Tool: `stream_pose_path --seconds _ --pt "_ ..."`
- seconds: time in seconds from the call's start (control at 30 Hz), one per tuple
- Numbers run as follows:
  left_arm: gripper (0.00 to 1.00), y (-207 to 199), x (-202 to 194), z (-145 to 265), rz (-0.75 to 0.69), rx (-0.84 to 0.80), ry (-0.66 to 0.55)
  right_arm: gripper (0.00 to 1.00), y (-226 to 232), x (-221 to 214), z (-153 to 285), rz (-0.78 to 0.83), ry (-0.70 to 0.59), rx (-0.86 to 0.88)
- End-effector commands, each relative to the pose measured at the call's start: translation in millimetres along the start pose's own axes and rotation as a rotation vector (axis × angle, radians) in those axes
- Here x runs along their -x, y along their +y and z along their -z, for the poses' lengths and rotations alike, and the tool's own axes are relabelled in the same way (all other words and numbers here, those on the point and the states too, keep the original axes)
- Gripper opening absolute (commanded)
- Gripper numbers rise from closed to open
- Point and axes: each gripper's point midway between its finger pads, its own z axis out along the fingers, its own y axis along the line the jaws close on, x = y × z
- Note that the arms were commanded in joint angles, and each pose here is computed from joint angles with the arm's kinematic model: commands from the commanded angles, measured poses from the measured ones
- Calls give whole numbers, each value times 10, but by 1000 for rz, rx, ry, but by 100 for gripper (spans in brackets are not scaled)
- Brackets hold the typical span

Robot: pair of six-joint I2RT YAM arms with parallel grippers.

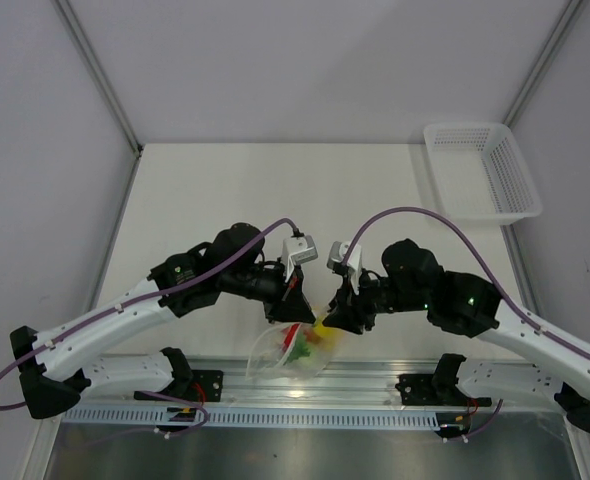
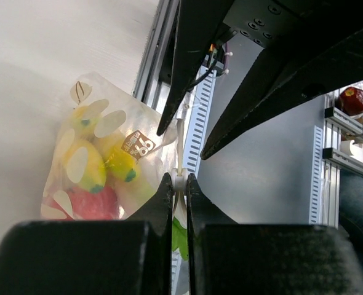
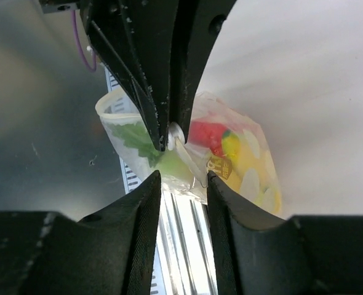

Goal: Place the food in the zip-top bag and seal the zipper
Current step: Zip the zipper food storage bag at the center of the board.

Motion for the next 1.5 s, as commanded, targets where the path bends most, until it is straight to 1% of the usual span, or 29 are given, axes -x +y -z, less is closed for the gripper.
stream_pose_path --seconds 0.0,0.03,0.17,0.23,0.4,0.57,0.6,0.67,0.77,0.87,0.93,1.03,1.07,1.13,1.17,1.2,1.27,1.3,1.4,1.47 --pt "1 -143 119 100 -45 -52 -31 37 142 167 87 86 -31 73" --pt "0 -141 109 92 -44 -54 -28 33 155 203 96 99 -38 80" --pt "1 -155 108 84 -41 -65 -27 27 184 245 76 120 -20 107" --pt "1 -169 111 84 -42 -73 -27 26 190 206 35 118 16 125" --pt "1 -176 118 76 -44 -80 -28 25 206 220 -2 132 38 152" --pt "0 -185 125 80 -45 -85 -29 15 232 223 -23 130 39 180" --pt "1 -183 127 81 -44 -85 -28 10 233 235 -19 133 36 180" --pt "1 -184 131 82 -44 -87 -30 6 232 211 -24 125 49 189" --pt "1 -188 130 72 -42 -93 -27 5 255 206 -20 123 56 208" --pt "1 -175 134 69 -37 -91 -28 1 275 182 -40 115 67 227" --pt "1 -176 136 67 -35 -94 -28 0 267 156 -63 101 74 225" --pt "1 -159 128 73 -29 -84 -31 0 121 194 -99 70 47 129" --pt "1 -150 127 73 -27 -78 -32 0 79 251 -104 70 18 100" --pt "1 -127 122 77 -15 -65 -34 0 -106 314 -97 43 -31 -20" --pt "1 -86 123 77 -9 -40 -35 0 -191 283 -118 -5 -37 -74" --pt "1 -73 125 81 -3 -29 -36 0 -349 349 -113 -17 -77 -167" --pt "1 -47 124 92 7 -11 -37 0 -452 323 -95 -64 -99 -238" --pt "1 -13 130 100 12 13 -41 0 -560 364 -68 -81 -129 -312" --pt "1 63 127 150 28 75 -51 0 -717 394 45 -147 -197 -419" --pt "3 78 119 200 24 97 -64 0 -759 384 116 -177 -224 -449"
